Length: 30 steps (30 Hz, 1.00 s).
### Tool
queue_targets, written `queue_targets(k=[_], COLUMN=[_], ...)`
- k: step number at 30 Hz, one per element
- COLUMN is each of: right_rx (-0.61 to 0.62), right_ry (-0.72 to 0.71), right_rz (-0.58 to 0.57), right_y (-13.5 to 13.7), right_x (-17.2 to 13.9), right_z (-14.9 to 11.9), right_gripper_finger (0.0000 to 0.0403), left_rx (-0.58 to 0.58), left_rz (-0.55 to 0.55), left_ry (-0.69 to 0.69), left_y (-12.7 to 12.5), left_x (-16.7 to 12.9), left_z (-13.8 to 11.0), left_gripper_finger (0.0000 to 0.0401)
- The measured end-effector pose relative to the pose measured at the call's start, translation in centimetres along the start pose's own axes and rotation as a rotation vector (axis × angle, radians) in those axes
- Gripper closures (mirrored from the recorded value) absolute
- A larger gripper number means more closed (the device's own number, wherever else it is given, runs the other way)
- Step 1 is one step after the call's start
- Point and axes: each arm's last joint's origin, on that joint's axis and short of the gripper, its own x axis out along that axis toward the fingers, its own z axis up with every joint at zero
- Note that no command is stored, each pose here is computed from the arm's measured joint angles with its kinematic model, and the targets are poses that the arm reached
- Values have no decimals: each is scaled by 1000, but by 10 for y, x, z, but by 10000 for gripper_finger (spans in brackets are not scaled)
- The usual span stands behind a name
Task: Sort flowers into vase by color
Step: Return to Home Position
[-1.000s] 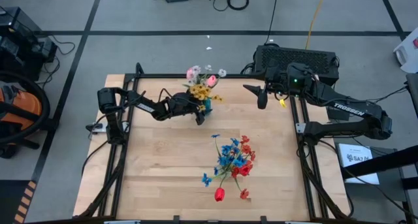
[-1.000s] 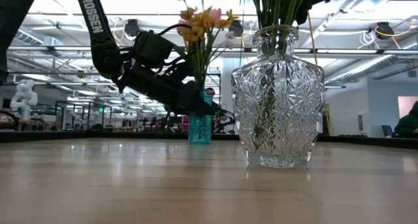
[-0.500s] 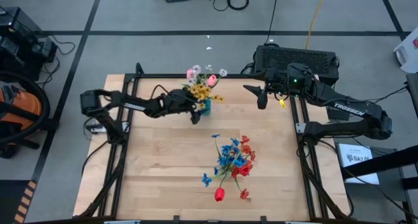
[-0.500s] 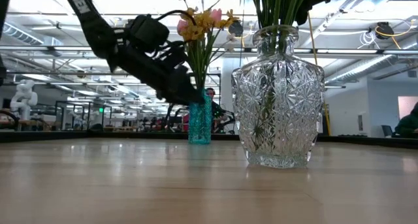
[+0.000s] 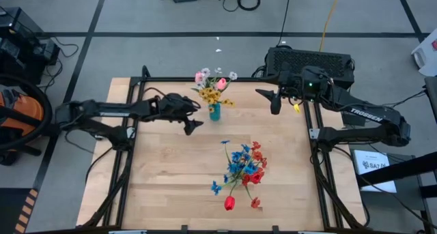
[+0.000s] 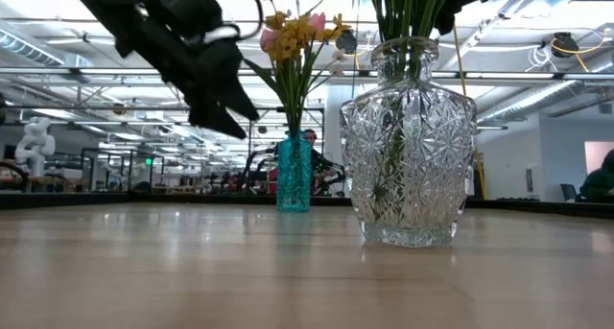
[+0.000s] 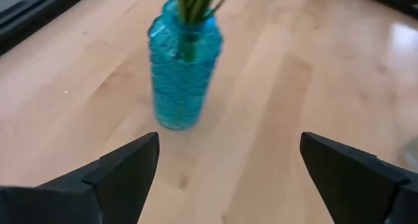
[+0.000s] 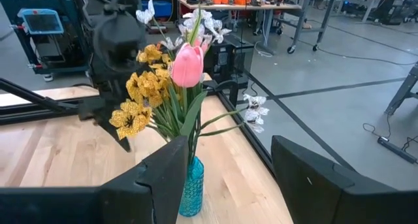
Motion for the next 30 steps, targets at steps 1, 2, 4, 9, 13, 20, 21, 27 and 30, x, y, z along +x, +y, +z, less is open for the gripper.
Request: queue_targets(k=[1,2,4,9,13,20,21,27,30], right_rx=[0,0,0,-3,51,176,185,227,251], right_ry=[-3,-4,1,42,124,320,342,423,438], right_rz=[-1,-1,-1,1,5,20,29,103,138], right_y=[0,0,0,1,2,9,11,30,39], right_x=[-2,-3,-7,-16,-22,-27,-27,-24,-20], right_z=[1,1,1,-3,-10,-28,-31,-51,-66], right_gripper_finger=[190,190,190,190,190,190,190,190,190], left_rx=[2,7,27,49,72,157,182,227,221], left_rz=[-7,-16,-40,-89,-105,-182,-218,-408,-480], left_ry=[0,-2,-20,-61,-138,-231,-224,-342,-398], left_y=[-3,-6,-12,-23,-24,-29,-30,-37,-38], left_x=[-6,-13,-26,-57,-76,-97,-97,-86,-78], left_z=[0,1,2,2,6,0,-5,-51,-78], left_gripper_finger=[25,25,25,25,25,25,25,25,25])
